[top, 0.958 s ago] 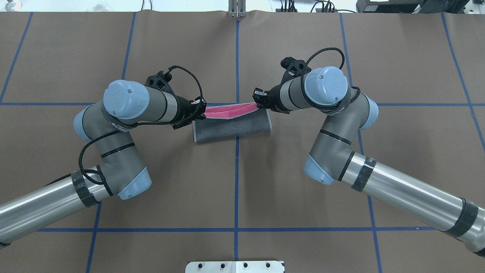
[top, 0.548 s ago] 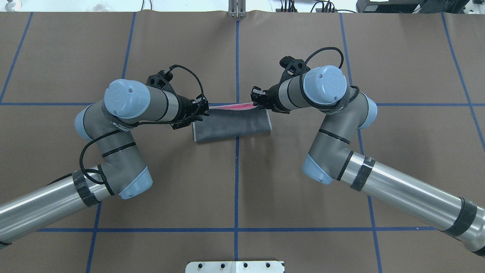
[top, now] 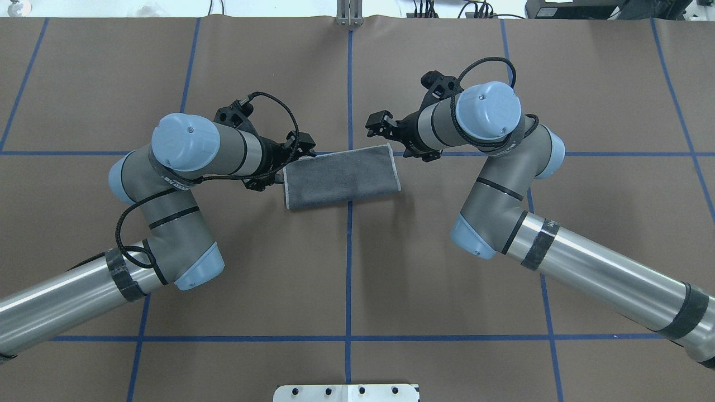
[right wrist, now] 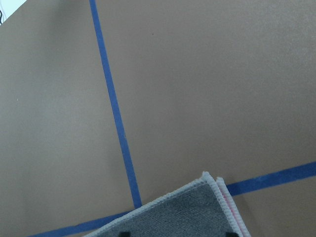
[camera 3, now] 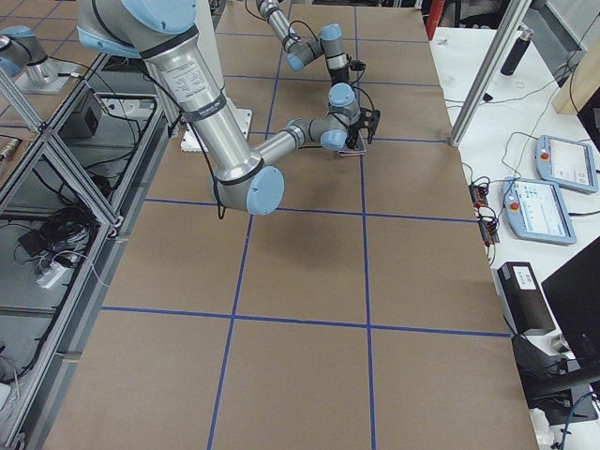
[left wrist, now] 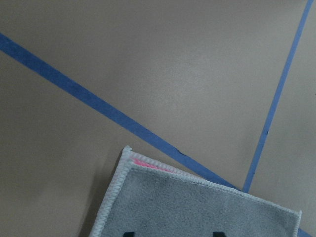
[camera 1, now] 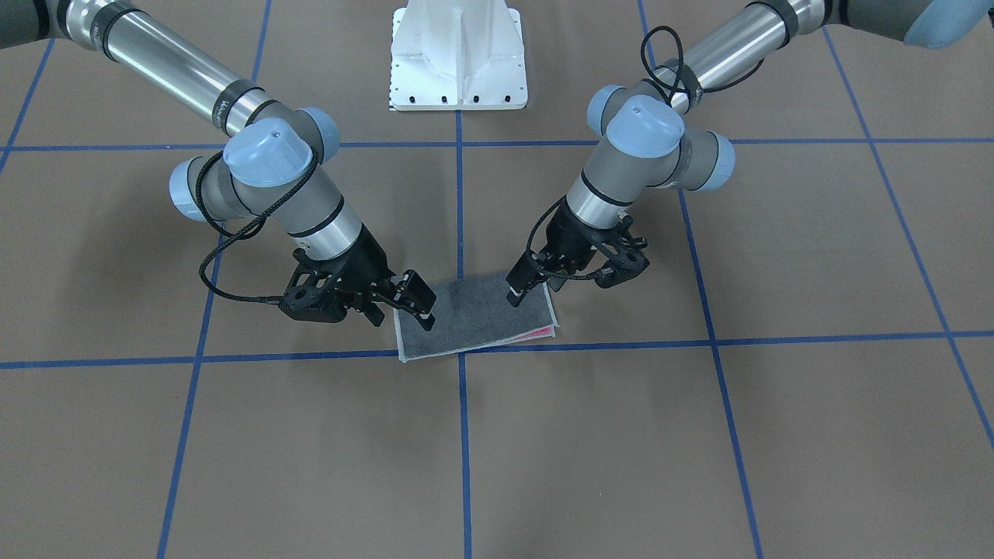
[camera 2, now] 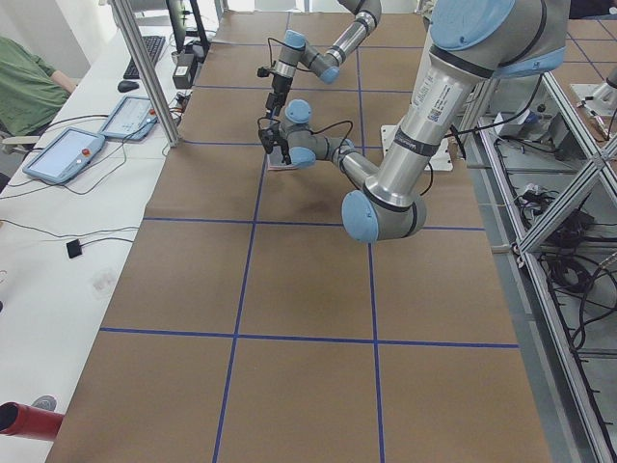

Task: Fold towel twice with both arms
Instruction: 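Open both grippers and raise the left gripper away from the folded towel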

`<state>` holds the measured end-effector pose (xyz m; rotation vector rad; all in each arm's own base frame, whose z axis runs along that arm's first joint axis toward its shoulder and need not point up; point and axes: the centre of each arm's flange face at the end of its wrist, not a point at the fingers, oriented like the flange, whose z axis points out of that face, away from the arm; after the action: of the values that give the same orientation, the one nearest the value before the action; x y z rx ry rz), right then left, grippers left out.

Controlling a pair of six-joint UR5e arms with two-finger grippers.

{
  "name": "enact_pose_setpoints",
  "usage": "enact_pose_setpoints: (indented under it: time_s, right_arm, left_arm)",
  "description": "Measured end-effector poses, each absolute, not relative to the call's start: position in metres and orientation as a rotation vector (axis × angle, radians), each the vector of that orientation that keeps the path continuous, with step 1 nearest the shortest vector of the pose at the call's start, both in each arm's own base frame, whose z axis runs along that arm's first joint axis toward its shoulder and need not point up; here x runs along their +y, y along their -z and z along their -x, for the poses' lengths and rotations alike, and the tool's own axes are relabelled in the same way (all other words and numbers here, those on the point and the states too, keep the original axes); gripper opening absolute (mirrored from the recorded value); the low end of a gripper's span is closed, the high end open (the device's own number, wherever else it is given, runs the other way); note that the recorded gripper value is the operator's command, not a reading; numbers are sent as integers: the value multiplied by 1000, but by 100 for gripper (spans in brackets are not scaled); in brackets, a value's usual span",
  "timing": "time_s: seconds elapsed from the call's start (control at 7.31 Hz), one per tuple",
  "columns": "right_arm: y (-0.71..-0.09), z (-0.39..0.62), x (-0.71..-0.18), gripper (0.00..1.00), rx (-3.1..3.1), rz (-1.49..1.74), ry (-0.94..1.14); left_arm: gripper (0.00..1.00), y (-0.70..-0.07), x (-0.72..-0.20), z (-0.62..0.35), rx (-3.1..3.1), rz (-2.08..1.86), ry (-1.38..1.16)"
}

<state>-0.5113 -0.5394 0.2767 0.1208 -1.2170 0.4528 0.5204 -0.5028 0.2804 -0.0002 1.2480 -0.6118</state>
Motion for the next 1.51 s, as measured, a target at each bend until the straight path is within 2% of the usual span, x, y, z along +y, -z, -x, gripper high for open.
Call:
enact_pose_setpoints:
  time_s: [0.68, 1.23, 1.37, 1.51]
  right_arm:
    - [-287, 521, -527, 98, -1151, 47, -462]
    - [-297, 545, -502, 97, -1082, 90, -411]
    - [-299, 546, -502, 85, -1069, 87, -400]
    - [-300, 547, -502, 67, -1063, 83, -393]
  left_arm:
    - [100, -282, -566, -437, 1248, 71, 595]
    - [100, -290, -580, -412, 1241, 83, 572]
    - [100, -292, -580, -412, 1239, 84, 572]
    - [100, -293, -579, -412, 1238, 84, 572]
